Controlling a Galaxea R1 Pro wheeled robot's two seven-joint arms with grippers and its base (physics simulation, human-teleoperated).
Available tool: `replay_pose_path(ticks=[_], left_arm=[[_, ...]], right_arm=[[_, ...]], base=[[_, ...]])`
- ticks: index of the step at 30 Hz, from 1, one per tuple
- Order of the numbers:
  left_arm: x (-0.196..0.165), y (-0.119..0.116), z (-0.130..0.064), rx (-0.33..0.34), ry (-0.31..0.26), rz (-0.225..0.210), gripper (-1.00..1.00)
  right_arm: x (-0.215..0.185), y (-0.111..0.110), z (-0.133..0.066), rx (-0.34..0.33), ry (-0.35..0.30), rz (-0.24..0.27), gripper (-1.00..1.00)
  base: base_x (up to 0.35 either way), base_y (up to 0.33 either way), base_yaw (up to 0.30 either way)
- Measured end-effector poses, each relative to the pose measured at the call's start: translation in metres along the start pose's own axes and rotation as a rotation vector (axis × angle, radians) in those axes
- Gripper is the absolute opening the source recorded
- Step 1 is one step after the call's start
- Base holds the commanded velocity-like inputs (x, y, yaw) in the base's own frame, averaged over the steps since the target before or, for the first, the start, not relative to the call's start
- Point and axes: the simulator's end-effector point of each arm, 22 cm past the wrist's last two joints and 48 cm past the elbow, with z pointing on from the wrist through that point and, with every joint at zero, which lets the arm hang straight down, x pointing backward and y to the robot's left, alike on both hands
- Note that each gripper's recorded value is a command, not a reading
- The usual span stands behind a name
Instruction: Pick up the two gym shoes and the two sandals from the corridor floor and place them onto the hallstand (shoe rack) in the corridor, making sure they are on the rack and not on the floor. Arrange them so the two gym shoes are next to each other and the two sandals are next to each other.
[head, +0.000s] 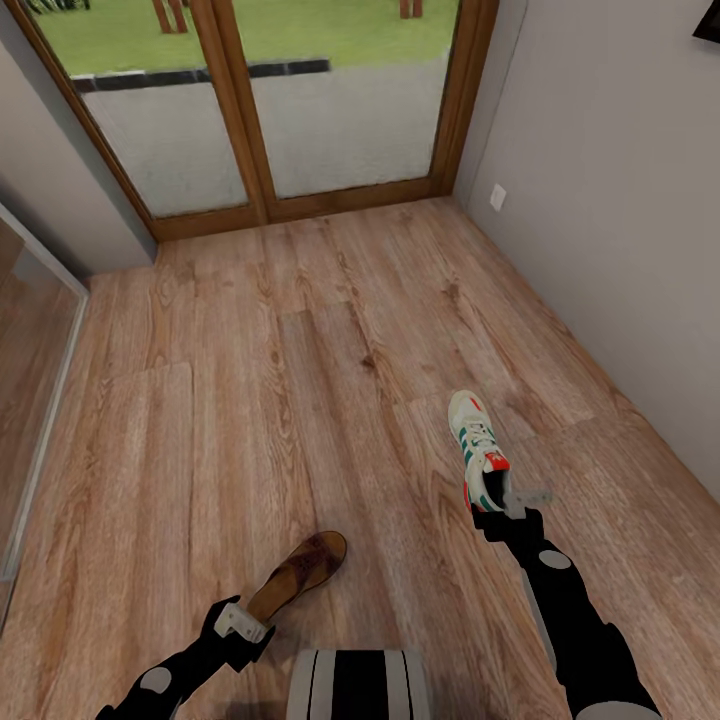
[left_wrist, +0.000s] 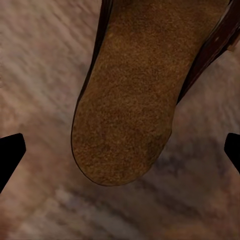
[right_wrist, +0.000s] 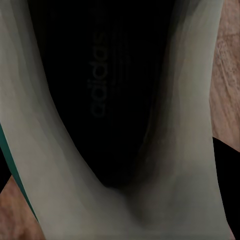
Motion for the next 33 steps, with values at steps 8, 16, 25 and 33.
replay_pose_path(ticks=[8,16,25,33], left_arm=[[0.010,-0.006,0.004,0.023,0.026,0.030,1.00],[0.006,-0.007,0.005,0.038,0.034,0.096,1.00],[0.005,-0.004,0.004,0.032,0.033,0.100,1.00],[-0.001,0.004,0.005,0.016,0.021,0.105,1.00]], right_arm=[[0.011,0.002,0.005,-0.003,0.021,-0.002,-1.00],[0.011,0.002,0.005,-0.003,0.020,-0.003,-1.00],[0.013,0.001,0.005,-0.002,0.024,-0.006,-1.00],[0.013,0.003,0.005,-0.004,0.024,-0.001,-1.00]], base=[[0.000,0.000,0.000],[0.000,0.000,0.000],[0.000,0.000,0.000],[0.015,0.000,0.000]])
